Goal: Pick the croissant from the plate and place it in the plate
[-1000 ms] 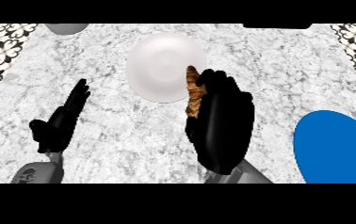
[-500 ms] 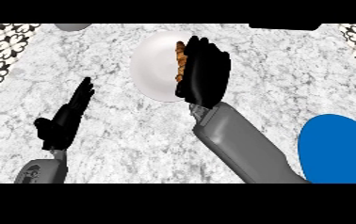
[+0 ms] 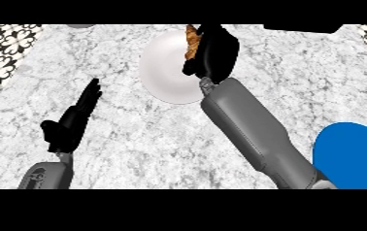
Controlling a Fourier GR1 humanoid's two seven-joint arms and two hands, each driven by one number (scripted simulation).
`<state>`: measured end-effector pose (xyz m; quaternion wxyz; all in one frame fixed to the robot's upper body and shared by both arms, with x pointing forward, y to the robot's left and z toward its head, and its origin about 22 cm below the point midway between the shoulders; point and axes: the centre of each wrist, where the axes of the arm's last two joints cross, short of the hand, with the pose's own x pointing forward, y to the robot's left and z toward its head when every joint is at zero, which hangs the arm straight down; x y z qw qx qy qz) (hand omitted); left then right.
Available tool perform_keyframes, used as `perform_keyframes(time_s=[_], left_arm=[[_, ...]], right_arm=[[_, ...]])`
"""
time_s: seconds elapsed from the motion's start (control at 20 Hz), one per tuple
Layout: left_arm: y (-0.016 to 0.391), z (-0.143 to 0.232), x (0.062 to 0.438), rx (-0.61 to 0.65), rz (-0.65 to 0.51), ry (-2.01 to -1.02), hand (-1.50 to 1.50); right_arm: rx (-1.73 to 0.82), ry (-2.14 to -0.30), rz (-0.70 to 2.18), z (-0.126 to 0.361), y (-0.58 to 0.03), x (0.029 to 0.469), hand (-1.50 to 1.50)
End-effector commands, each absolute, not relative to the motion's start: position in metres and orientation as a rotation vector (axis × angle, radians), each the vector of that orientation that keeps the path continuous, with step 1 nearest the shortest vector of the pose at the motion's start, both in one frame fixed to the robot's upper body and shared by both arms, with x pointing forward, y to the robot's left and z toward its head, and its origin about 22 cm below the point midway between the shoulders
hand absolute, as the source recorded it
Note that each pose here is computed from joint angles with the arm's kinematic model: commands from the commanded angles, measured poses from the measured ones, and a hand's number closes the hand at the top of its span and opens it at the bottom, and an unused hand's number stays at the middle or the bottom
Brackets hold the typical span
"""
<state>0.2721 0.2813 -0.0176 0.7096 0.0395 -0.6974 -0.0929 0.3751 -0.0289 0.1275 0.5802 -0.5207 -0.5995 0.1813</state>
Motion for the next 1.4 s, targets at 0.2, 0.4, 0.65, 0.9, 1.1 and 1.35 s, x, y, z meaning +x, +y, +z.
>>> perform_keyframes(time_s=[0.2,0.4,0.65,0.9,1.1,1.35], left_arm=[[0.288,-0.014,0.283,0.076,-0.227,-1.547,0.00],[0.269,-0.014,0.289,0.073,-0.233,-1.564,0.00],[0.284,-0.009,0.278,0.091,-0.213,-1.537,0.00],[0.276,-0.014,0.269,0.104,-0.205,-1.542,0.00],[0.301,-0.024,0.261,0.148,-0.142,-1.524,0.00],[0.292,-0.017,0.256,0.128,-0.139,-1.512,0.00]], right_arm=[[-1.147,-1.245,0.123,0.108,-0.037,0.400,-1.50],[-1.087,-1.301,0.001,0.109,-0.037,0.403,-1.50],[-1.014,-1.468,-0.248,0.116,-0.046,0.406,-1.50],[-0.894,-1.516,-0.425,0.100,-0.049,0.391,-1.50],[-0.842,-1.554,-0.452,0.063,-0.059,0.354,-1.50],[-0.823,-1.603,-0.373,0.030,-0.074,0.299,-1.50]])
